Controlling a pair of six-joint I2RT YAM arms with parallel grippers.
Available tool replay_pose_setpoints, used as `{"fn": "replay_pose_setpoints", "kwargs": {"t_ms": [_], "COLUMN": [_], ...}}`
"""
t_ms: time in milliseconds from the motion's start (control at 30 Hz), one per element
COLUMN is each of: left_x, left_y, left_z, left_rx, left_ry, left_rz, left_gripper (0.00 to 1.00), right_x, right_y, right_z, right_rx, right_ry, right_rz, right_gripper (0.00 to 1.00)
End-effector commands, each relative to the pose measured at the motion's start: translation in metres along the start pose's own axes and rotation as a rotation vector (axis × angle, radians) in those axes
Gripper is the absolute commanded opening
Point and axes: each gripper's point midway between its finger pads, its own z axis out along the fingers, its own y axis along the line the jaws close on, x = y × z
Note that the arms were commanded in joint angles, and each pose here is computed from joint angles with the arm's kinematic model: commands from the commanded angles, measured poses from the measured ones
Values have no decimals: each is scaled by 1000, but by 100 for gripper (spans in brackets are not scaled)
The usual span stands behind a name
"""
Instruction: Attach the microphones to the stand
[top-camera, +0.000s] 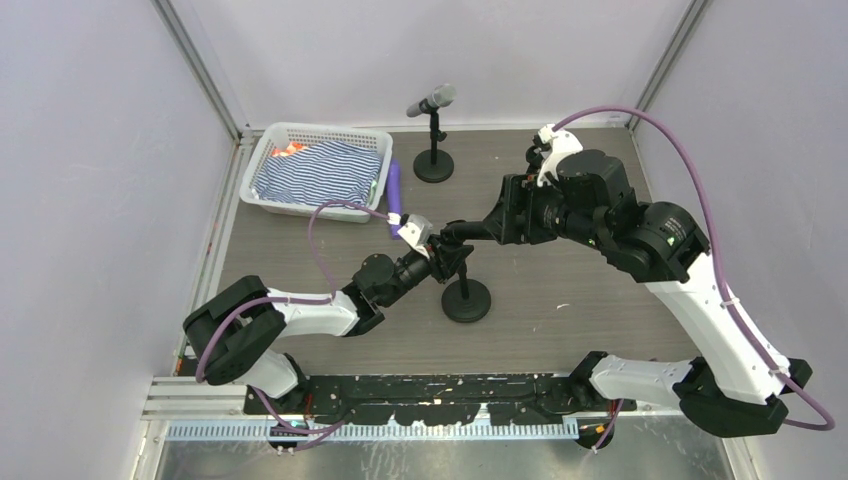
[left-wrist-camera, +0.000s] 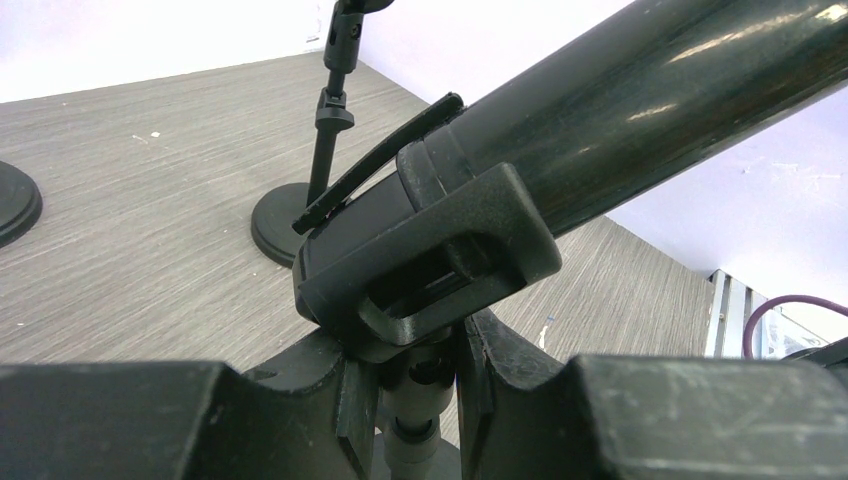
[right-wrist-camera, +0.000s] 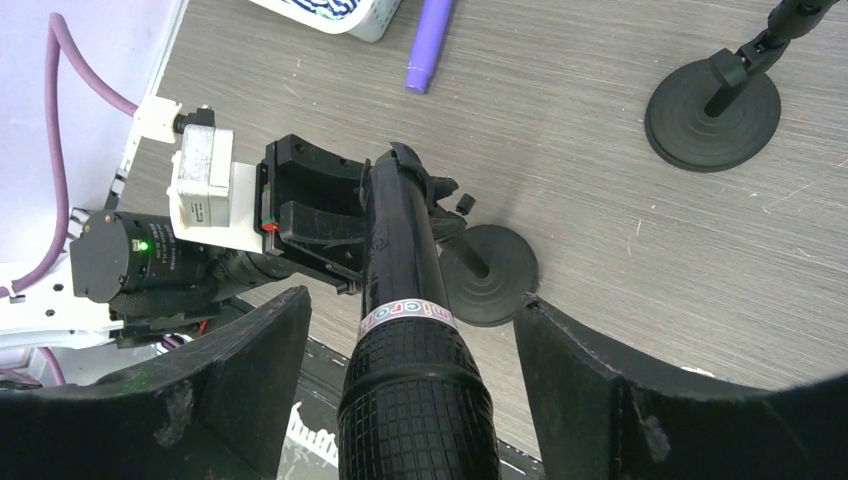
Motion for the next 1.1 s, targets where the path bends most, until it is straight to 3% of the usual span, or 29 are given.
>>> {"fn": "replay_pose_setpoints", "kwargs": {"t_ms": [0,400,567,633,700,1067], "left_x": [-28,-27,-24,-24,-25,-20], "left_y": [-17,-18,-24,-26,-29,-44], "left_z": [9,11,12,12,13,14], "left_rx": [54,60,78,84,89,122], "left_ry": [-80,-68,-53,-52,-55,-32], "left_rz": [-29,-15,8,16,21,79], "left_gripper": [0,0,0,0,0,0], "right_x": [-5,8,14,18,23,54], "right_y": [2,-5,-12,-14,-17,-27], "right_z": [-2,8,13,15,18,42], "right_rx": [-13,24,58,67,80,122], "right_ry": [-11,55,85,110,144,308], "right_rz": [-17,-43,-67,-84,-104,-155], "right_gripper": [77,55,34,13,2,0]}}
